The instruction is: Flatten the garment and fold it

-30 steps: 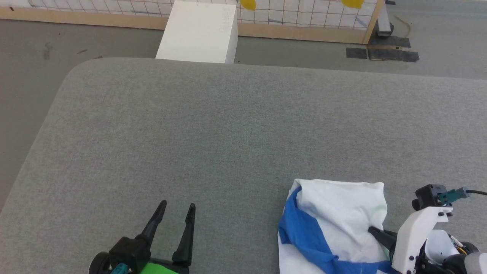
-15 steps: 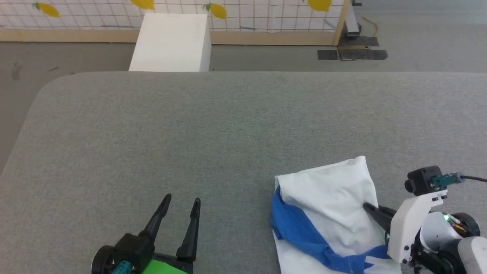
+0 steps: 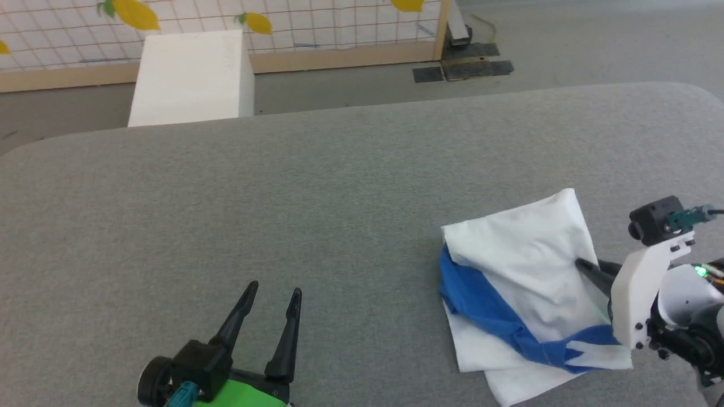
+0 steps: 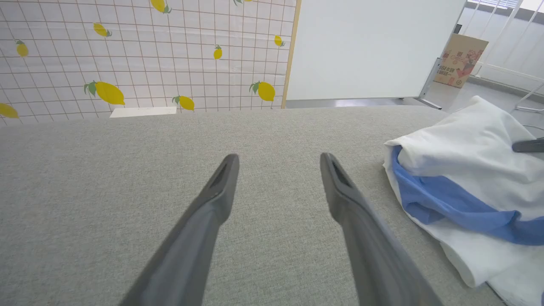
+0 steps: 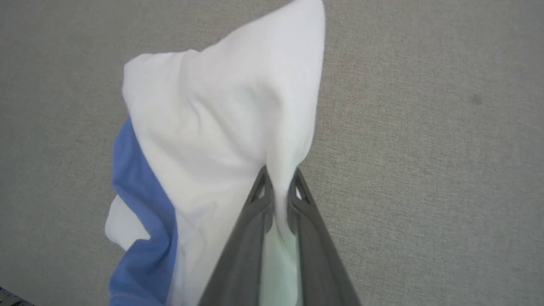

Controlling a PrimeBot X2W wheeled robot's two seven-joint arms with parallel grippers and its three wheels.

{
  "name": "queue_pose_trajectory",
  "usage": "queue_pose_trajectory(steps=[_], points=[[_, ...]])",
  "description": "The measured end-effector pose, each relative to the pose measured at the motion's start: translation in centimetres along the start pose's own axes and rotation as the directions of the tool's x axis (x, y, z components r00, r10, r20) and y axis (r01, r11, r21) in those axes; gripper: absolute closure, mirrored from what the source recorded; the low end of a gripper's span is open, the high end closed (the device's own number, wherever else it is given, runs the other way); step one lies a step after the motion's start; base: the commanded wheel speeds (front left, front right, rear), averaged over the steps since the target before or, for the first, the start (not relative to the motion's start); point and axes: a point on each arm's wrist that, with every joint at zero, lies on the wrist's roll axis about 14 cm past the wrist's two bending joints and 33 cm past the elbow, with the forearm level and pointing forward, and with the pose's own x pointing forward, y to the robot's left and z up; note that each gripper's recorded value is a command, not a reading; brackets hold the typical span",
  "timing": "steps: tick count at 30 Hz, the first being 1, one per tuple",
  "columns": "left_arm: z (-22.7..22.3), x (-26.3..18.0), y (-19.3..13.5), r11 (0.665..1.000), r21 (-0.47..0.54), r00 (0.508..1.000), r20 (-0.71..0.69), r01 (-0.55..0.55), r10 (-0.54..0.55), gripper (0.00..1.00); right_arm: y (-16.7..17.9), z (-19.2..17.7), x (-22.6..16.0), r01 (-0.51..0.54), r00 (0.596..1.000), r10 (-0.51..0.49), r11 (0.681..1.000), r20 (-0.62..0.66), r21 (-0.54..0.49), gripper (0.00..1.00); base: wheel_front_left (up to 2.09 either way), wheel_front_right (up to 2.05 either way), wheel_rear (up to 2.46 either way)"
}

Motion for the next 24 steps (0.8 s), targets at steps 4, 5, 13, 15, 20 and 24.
queue_pose_trajectory(steps=[4,5,13,15,20,24], points=[[0.0,1.1,-0.7,0.999,0.005,0.999,0.001,0.036,-0.036,0.00,-2.1,0.6,-1.0,0.048,0.999,-0.048,0.998,-0.005,-0.033,1.00,0.00,0.00,0.00],[0.0,1.4,-0.8,0.999,0.005,0.999,0.003,0.042,-0.042,0.00,-2.5,0.9,-1.1,0.058,0.998,-0.058,0.998,-0.002,-0.040,1.00,0.00,0.00,0.00],[-0.7,4.0,-1.2,0.996,0.008,0.996,-0.014,0.093,-0.093,0.00,-5.8,3.2,-1.6,0.133,0.991,-0.133,0.982,0.007,-0.135,1.00,0.00,0.00,0.00],[-0.9,4.7,-1.1,0.995,0.010,0.995,-0.015,0.101,-0.101,0.00,-6.8,3.7,-1.6,0.156,0.988,-0.157,0.976,0.007,-0.154,1.00,0.00,0.00,0.00],[-1.6,6.4,-1.1,0.991,0.027,0.991,-0.030,0.129,-0.128,0.00,-9.5,4.2,-1.6,0.217,0.975,-0.221,0.960,-0.003,-0.176,1.00,0.00,0.00,0.00],[-1.9,7.7,-0.9,0.988,0.044,0.989,-0.036,0.146,-0.145,0.00,-11.9,4.3,-1.8,0.270,0.961,-0.276,0.947,-0.011,-0.175,1.00,0.00,0.00,0.00]])
